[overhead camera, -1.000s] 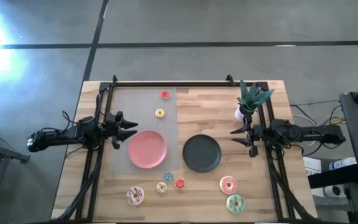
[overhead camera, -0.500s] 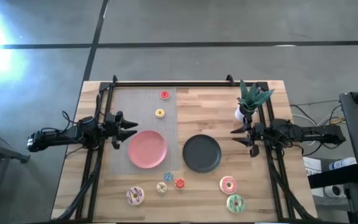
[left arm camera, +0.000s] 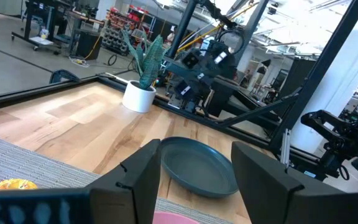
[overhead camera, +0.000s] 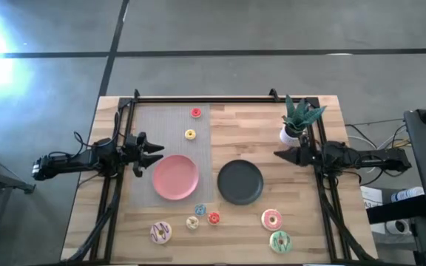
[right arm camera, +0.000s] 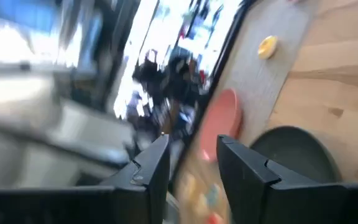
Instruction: Pick & Place donuts
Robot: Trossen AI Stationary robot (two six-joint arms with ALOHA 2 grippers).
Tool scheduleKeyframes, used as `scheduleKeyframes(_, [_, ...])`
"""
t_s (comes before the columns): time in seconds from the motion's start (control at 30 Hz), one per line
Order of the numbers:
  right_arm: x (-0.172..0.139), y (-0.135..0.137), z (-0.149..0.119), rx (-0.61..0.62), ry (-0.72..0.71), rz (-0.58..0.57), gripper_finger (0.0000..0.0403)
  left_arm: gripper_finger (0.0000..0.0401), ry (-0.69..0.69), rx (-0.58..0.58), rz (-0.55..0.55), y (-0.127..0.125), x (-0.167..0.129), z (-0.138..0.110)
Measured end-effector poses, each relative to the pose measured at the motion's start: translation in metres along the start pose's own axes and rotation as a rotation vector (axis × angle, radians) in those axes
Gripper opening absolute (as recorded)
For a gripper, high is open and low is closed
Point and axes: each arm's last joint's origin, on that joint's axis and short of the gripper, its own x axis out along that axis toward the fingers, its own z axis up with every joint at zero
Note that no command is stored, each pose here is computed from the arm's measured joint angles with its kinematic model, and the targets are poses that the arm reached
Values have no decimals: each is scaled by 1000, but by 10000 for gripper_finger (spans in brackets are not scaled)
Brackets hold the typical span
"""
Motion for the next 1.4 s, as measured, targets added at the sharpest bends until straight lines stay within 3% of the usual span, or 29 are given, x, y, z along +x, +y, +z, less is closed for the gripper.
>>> scheduleKeyframes(0.1, [0, 1, 4, 132, -115, -9, 127, 171, 0, 0, 0, 0, 0, 0])
scheduleKeyframes(0.2, [0, 4, 6, 167, -184, 12, 126, 171, 0, 0, 0, 0, 0, 0])
scheduleKeyframes(0.4, [0, 3, 7, 138, -213, -4, 128, 171, 0, 0, 0, 0, 0, 0])
scheduleKeyframes(0.77, [5, -1, 3, 134, -127, -41, 120, 171, -1, 0, 0, 0, 0, 0])
scheduleKeyframes(0.97, [9, -2, 3, -28, -162, -77, 121, 171, 0, 0, 0, 0, 0, 0])
scheduleKeyframes(1.1, [10, -5, 4, -51, -220, -129, 127, 171, 0, 0, 0, 0, 0, 0])
scheduleKeyframes(1.23, [12, -8, 2, -61, -187, -153, 137, 171, 0, 0, 0, 0, 0, 0])
scheduleKeyframes(1.4, [17, -12, -6, -37, 6, -158, 153, 171, 0, 0, 0, 0, 0, 0])
